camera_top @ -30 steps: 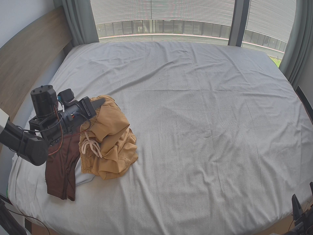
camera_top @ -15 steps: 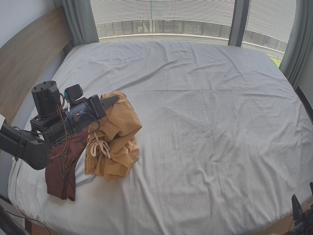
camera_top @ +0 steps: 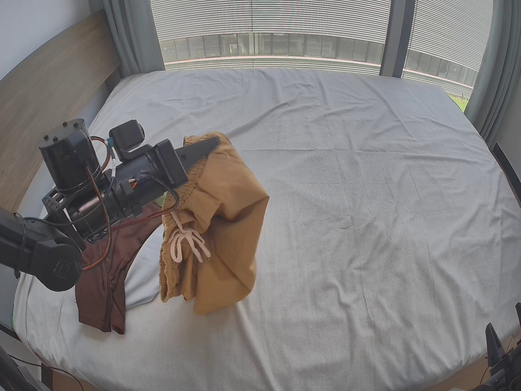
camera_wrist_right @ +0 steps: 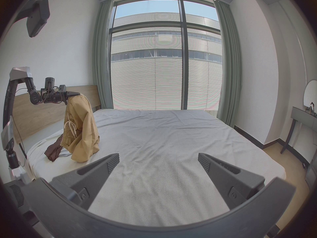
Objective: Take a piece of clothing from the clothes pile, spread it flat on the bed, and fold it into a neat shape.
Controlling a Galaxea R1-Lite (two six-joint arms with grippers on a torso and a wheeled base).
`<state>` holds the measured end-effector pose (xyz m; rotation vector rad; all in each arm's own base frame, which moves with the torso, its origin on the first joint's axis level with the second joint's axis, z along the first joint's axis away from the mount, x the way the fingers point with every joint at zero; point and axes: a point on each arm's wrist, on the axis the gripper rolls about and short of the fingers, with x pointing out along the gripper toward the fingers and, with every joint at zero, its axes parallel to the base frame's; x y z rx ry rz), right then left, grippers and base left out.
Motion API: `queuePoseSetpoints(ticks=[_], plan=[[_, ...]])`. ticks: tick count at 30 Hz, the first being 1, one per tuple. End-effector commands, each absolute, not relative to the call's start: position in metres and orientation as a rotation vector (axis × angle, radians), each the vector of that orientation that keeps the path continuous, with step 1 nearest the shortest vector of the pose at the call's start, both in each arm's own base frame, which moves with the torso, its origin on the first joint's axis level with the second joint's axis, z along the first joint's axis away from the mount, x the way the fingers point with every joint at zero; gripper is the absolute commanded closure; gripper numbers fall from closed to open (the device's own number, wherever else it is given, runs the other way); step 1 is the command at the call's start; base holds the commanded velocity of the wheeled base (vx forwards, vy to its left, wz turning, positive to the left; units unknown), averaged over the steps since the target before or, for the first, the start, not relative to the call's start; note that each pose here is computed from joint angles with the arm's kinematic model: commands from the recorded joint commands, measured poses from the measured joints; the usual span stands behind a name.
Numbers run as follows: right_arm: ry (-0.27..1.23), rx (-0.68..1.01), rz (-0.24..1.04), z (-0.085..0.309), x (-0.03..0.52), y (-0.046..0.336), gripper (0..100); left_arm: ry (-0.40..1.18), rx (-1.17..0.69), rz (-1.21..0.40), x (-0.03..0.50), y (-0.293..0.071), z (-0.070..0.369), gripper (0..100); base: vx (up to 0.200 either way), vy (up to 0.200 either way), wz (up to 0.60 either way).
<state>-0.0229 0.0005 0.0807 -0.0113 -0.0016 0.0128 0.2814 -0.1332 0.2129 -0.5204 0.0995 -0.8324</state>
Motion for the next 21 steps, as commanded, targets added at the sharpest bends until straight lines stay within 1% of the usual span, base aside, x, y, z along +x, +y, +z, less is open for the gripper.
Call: queuePoseSetpoints(ticks=[1, 5, 10, 14, 21], plan=[[-0.002, -0.012, 0.012, 0.076, -0.023, 0.000, 0, 0.061, -0.561, -0.872, 0.278, -0.140, 0.218, 100, 0.000, 0.000, 0.00], [0.000, -0.011, 0.012, 0.075, -0.023, 0.000, 0, 0.032, -0.606, -0.918, 0.275, -0.150, 0.219, 100, 0.000, 0.000, 0.00], [0.000, -0.012, 0.012, 0.075, -0.023, 0.000, 0, 0.040, -0.627, -0.945, 0.271, -0.157, 0.220, 100, 0.000, 0.000, 0.00], [0.000, -0.012, 0.012, 0.075, -0.023, 0.000, 0, 0.045, -0.701, -0.985, 0.268, -0.164, 0.231, 100, 0.000, 0.000, 0.00], [0.000, -0.012, 0.012, 0.075, -0.023, 0.000, 0, 0.006, -0.728, -1.019, 0.263, -0.168, 0.239, 100, 0.000, 0.000, 0.00]])
